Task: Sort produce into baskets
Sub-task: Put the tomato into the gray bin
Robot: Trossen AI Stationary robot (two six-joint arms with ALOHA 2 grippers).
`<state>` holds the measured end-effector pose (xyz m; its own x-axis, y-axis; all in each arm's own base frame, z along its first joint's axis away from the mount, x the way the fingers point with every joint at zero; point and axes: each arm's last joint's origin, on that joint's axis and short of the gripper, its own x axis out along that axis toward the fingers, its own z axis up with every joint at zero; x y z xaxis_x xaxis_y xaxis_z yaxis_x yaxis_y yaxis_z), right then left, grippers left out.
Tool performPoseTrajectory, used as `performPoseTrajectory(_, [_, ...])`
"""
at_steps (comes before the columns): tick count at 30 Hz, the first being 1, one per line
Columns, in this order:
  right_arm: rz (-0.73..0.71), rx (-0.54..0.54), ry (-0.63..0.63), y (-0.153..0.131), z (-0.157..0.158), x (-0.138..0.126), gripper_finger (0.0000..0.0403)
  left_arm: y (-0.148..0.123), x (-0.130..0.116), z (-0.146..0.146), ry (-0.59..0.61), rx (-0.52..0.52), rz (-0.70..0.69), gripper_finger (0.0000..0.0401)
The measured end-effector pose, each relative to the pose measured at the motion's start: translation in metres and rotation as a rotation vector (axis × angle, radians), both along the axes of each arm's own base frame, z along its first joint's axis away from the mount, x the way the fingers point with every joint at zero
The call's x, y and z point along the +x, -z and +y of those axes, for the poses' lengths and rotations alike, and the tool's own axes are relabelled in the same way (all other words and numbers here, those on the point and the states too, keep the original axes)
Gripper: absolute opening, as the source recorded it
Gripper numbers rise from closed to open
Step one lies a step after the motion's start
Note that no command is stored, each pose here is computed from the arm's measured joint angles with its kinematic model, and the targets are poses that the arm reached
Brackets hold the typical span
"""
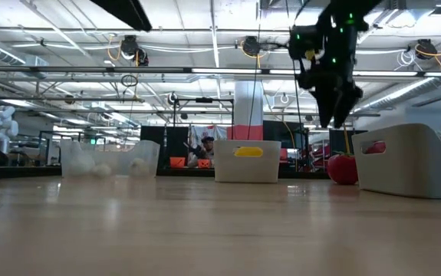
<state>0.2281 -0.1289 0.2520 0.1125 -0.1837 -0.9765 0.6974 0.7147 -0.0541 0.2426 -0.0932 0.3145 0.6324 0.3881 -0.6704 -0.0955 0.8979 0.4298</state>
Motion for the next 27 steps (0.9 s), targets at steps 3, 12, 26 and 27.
performPoseTrajectory(3, [0.01,0.036,0.026,0.016,-0.007,-0.009,0.0352,-0.011,-0.015,0.007,-0.032,-0.007,-0.073,0.0303])
performPoseTrajectory(12, [-0.011,0.064,0.065,0.045,-0.012,-0.019,0.0352,0.02,-0.055,0.028,-0.086,-0.034,-0.196,0.0303])
performPoseTrajectory(26, [-0.101,0.039,0.266,0.073,-0.013,-0.021,0.0352,0.068,-0.06,0.029,-0.07,-0.074,-0.239,0.0303])
performPoseTrajectory(27, [-0.096,0.04,0.276,0.076,-0.012,-0.023,0.0352,0.068,-0.06,0.029,-0.07,-0.073,-0.236,0.0303])
